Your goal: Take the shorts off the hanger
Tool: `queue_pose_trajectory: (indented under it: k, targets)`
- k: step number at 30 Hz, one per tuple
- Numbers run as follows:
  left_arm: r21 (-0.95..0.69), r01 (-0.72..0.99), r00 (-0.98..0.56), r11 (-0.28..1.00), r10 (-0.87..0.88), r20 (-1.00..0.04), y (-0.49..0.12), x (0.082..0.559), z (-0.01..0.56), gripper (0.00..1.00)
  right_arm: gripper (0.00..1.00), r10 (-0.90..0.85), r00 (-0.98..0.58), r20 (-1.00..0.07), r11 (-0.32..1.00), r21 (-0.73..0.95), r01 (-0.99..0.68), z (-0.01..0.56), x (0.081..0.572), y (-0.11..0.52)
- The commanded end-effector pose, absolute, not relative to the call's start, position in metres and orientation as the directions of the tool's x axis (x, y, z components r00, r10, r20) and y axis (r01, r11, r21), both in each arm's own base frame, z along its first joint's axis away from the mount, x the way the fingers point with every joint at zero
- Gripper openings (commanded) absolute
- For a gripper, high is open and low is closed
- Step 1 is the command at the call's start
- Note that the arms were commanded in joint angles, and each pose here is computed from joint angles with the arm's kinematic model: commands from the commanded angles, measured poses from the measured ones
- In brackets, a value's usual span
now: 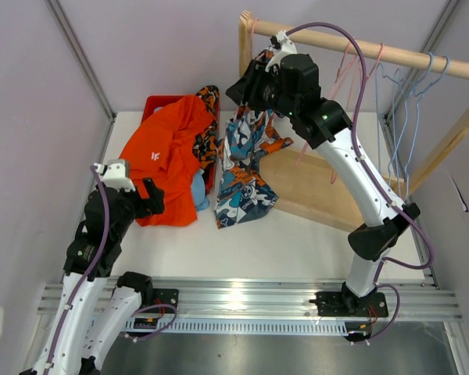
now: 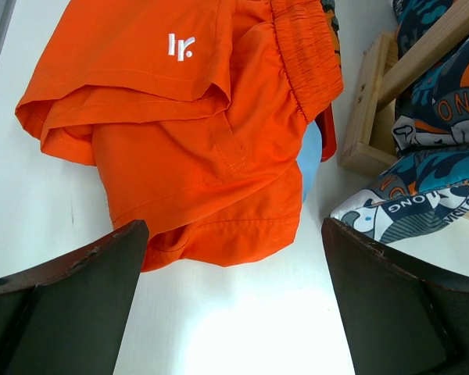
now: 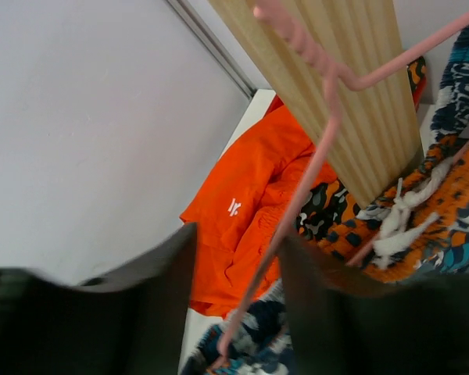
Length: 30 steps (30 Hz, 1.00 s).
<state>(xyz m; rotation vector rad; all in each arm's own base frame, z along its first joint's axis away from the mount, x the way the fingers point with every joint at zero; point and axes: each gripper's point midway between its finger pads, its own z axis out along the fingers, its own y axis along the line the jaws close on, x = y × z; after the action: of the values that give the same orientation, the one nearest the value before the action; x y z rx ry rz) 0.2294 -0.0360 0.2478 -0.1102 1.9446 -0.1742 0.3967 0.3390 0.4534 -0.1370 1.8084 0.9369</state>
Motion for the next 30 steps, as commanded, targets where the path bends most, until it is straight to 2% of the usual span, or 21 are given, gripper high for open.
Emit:
queue_pose_trajectory:
  k: [1,2,3,6,11,15,21,24,30]
  targets:
    - [-0.202,0.033,-0.337,0.979,-0.179,-0.924,-0.042,0.232,0.256,0.99,0.42,0.361,-0.435,-0.825,0.682,0.552,-0.48,0.458,0.402,0.341]
    - [-0.201,0.032,-0.335,0.979,-0.179,-0.925,-0.042,0.232,0.257,0.99,0.34,0.359,-0.436,-0.825,0.683,0.551,-0.48,0.457,0.402,0.342]
    - [-0.202,0.033,-0.332,0.979,-0.18,-0.926,-0.042,0.232,0.257,0.99,0.2,0.361,-0.435,-0.825,0.684,0.551,-0.477,0.457,0.402,0.341]
    - [-0.201,0.03,-0.327,0.979,-0.181,-0.928,-0.041,0.231,0.259,0.99,0.0,0.366,-0.421,-0.83,0.688,0.546,-0.478,0.464,0.398,0.337]
    - [-0.201,0.04,-0.308,0.979,-0.179,-0.934,-0.041,0.23,0.269,0.99,0.0,0.38,-0.349,-0.857,0.702,0.512,-0.494,0.499,0.386,0.318]
    - [-0.233,0.12,-0.285,0.965,-0.191,-0.939,-0.058,0.235,0.291,0.99,0.0,0.437,-0.228,-0.87,0.698,0.488,-0.524,0.559,0.365,0.291]
    - [-0.272,0.478,-0.185,0.835,-0.207,-0.961,-0.141,0.232,0.376,0.99,0.0,0.495,-0.17,-0.852,0.669,0.499,-0.551,0.594,0.335,0.268]
    - [-0.234,0.663,-0.193,0.711,-0.14,-0.971,-0.21,0.221,0.395,0.99,0.0,0.495,-0.177,-0.851,0.664,0.501,-0.555,0.591,0.325,0.263]
    - [-0.196,0.786,-0.18,0.587,-0.086,-0.98,-0.302,0.22,0.397,0.99,0.0,0.466,-0.183,-0.866,0.693,0.486,-0.532,0.577,0.317,0.252]
